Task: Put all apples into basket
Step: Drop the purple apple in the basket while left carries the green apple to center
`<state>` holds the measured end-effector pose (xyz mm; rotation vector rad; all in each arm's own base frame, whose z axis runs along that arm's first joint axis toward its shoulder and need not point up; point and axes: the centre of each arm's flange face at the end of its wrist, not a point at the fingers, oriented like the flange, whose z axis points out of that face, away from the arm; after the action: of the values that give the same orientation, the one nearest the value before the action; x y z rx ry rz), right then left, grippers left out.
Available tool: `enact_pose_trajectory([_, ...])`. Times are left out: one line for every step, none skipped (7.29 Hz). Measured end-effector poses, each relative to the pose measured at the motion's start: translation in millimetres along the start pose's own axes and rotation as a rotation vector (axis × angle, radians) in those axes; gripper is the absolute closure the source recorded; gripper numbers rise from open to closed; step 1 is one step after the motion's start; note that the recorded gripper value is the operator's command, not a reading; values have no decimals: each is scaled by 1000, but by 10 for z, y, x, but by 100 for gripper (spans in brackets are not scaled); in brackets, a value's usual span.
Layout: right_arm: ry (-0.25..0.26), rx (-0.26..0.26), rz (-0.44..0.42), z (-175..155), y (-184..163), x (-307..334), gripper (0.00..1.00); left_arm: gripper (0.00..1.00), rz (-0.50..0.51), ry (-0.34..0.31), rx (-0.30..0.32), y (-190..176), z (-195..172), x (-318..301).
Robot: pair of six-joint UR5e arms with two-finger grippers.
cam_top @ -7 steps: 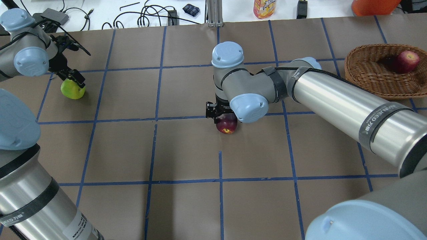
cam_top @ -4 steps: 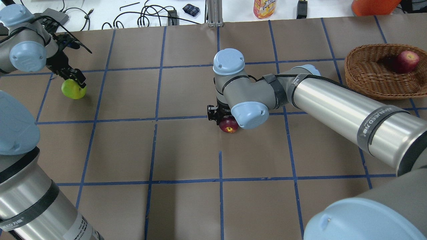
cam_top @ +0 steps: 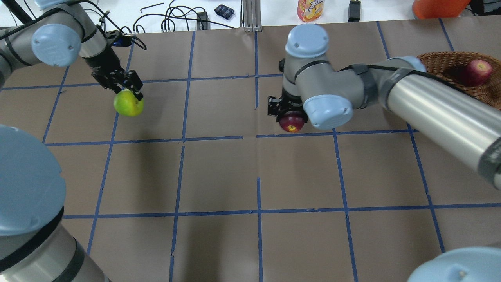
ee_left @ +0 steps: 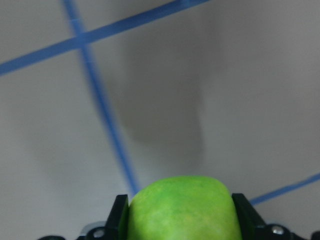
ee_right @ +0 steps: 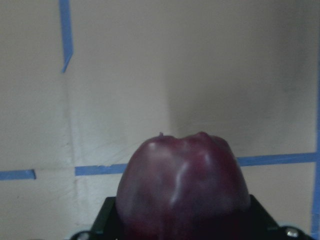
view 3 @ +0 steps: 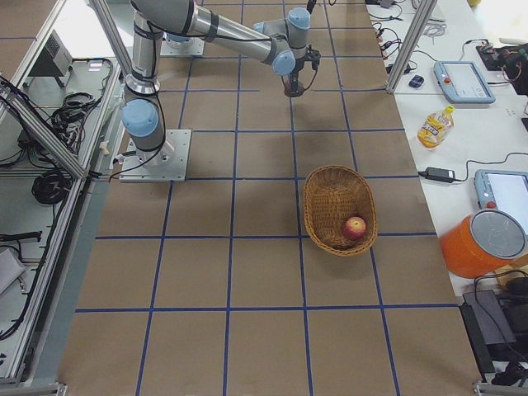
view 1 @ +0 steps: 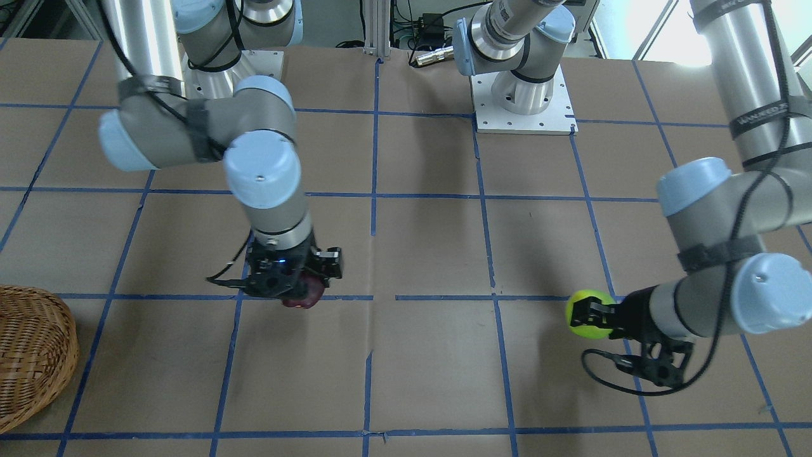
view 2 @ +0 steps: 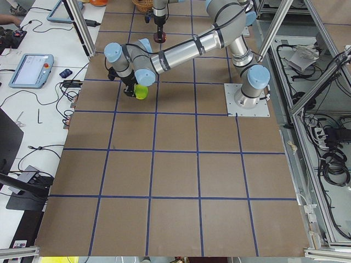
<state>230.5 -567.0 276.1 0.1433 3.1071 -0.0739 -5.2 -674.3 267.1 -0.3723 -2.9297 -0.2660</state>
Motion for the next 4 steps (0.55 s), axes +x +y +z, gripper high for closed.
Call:
enact_pose_trajectory([-4, 35, 34, -220, -296, 660, 52, 100, -76, 34, -2, -26, 155, 546])
enact_pose_trajectory([-1, 59, 35, -365, -542, 1312, 52, 100, -159, 61, 21, -81, 256, 1192])
enact_pose_trajectory([-6, 82, 12, -496, -745, 1901, 53, 100, -221, 67, 31, -86, 358, 1941])
enact_pose_trajectory([-12, 113, -50, -602, -950, 2410, 55, 93, -277, 58, 43, -36, 499, 2756])
